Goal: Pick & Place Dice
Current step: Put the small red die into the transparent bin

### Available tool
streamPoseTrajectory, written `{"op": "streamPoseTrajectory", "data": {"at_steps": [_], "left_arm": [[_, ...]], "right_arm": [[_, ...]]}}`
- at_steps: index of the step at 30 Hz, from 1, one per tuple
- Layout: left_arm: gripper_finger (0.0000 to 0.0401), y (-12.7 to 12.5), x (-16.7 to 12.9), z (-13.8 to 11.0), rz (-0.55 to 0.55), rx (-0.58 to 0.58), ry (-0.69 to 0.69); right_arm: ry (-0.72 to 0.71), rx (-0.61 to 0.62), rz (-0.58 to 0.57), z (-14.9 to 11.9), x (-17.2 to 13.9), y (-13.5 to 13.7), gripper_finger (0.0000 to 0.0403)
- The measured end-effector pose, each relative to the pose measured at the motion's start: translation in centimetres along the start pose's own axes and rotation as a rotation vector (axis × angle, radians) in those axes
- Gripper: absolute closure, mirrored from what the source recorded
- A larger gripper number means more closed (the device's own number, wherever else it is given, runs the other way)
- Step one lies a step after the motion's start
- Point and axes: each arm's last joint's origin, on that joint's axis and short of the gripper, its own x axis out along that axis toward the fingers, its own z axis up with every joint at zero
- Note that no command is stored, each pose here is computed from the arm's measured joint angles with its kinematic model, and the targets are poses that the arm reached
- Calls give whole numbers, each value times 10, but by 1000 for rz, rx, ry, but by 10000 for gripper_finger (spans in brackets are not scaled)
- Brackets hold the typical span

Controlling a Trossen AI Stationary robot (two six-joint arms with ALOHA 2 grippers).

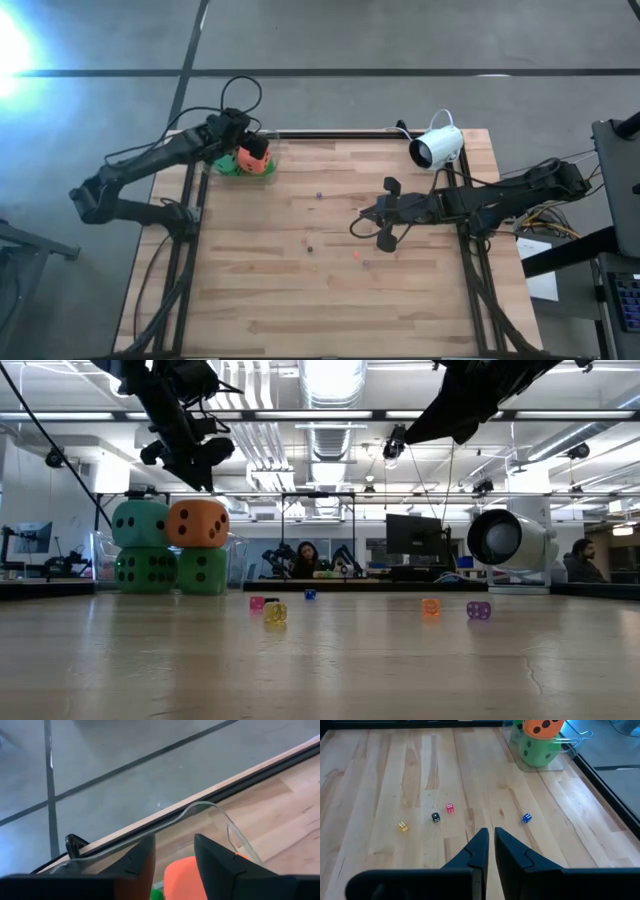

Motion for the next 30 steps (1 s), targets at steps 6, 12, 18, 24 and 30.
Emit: {"op": "streamPoseTrajectory", "data": {"at_steps": [6, 12, 18, 24, 30], "left_arm": [[237, 0, 1, 0, 2, 6, 3], [236, -1, -4, 7, -39, -6, -14], [236, -18, -15, 10, -370, 82, 17], [236, -61, -40, -14, -610, 389, 22], [236, -104, -85, -47, -812, 695, -36]], "right_arm": [[0, 0, 0, 0, 0, 0, 376], [0, 0, 0, 0, 0, 0, 376], [0, 0, 0, 0, 0, 0, 376], [0, 0, 0, 0, 0, 0, 376], [0, 0, 0, 0, 0, 0, 376]]}}
